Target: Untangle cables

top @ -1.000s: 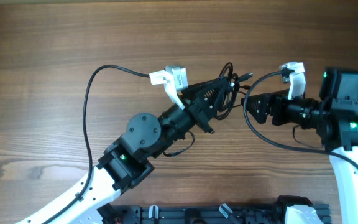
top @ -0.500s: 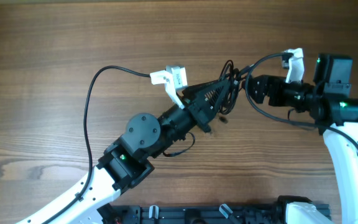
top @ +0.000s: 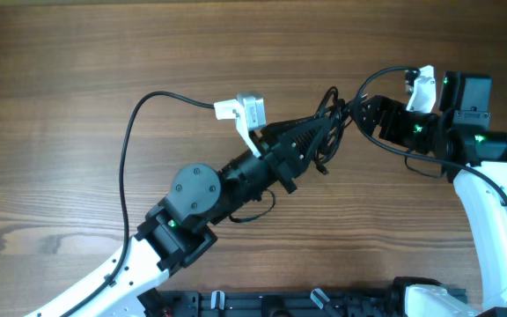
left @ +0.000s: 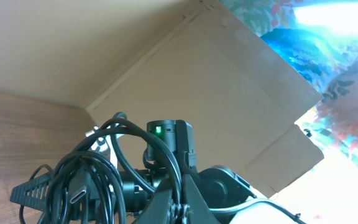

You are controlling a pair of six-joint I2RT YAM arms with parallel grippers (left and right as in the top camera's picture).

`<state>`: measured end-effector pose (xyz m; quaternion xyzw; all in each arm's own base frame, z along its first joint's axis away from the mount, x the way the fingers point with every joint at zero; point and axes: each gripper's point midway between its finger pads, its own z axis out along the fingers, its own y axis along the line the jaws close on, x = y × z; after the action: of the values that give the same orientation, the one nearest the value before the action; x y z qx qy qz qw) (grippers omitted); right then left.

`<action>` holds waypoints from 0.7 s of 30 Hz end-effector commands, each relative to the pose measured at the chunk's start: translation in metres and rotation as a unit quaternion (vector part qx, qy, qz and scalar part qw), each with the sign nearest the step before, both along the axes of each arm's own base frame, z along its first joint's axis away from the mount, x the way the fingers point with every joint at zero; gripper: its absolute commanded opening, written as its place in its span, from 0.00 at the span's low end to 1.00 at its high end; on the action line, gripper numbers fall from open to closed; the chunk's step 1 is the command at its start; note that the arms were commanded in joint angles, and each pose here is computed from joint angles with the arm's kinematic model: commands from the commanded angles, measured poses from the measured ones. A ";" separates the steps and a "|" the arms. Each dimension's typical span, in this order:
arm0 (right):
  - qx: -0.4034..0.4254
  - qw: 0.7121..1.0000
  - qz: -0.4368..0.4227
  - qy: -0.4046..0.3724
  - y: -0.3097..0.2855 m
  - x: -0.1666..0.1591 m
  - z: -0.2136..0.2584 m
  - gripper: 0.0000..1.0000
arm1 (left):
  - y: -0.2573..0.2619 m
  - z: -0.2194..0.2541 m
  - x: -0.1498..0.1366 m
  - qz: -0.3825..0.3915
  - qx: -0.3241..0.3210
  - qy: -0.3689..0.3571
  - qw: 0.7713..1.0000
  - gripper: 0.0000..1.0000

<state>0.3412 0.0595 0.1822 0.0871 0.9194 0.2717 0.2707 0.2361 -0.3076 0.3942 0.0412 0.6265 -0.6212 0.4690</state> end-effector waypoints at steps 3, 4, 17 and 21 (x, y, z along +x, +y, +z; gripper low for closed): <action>-0.044 0.997 -0.053 0.037 -0.022 -0.002 -0.020 0.98 | 0.019 0.023 -0.003 0.007 -0.017 -0.021 1.000 0.04; -0.044 0.997 -0.053 0.043 -0.022 -0.004 -0.021 0.99 | 0.022 0.023 -0.001 0.012 -0.016 -0.020 1.000 0.04; -0.052 0.995 -0.059 0.060 -0.025 -0.010 -0.026 1.00 | 0.083 0.028 0.008 0.085 0.000 -0.006 0.996 0.04; -0.053 0.995 -0.060 0.065 -0.025 -0.012 -0.028 1.00 | 0.097 0.032 0.009 0.107 0.007 -0.021 0.994 0.04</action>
<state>0.3299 0.0420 0.1647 0.1297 0.9366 0.2195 0.2405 0.2504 -0.2257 0.4063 -0.0166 0.6442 -0.5665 0.5136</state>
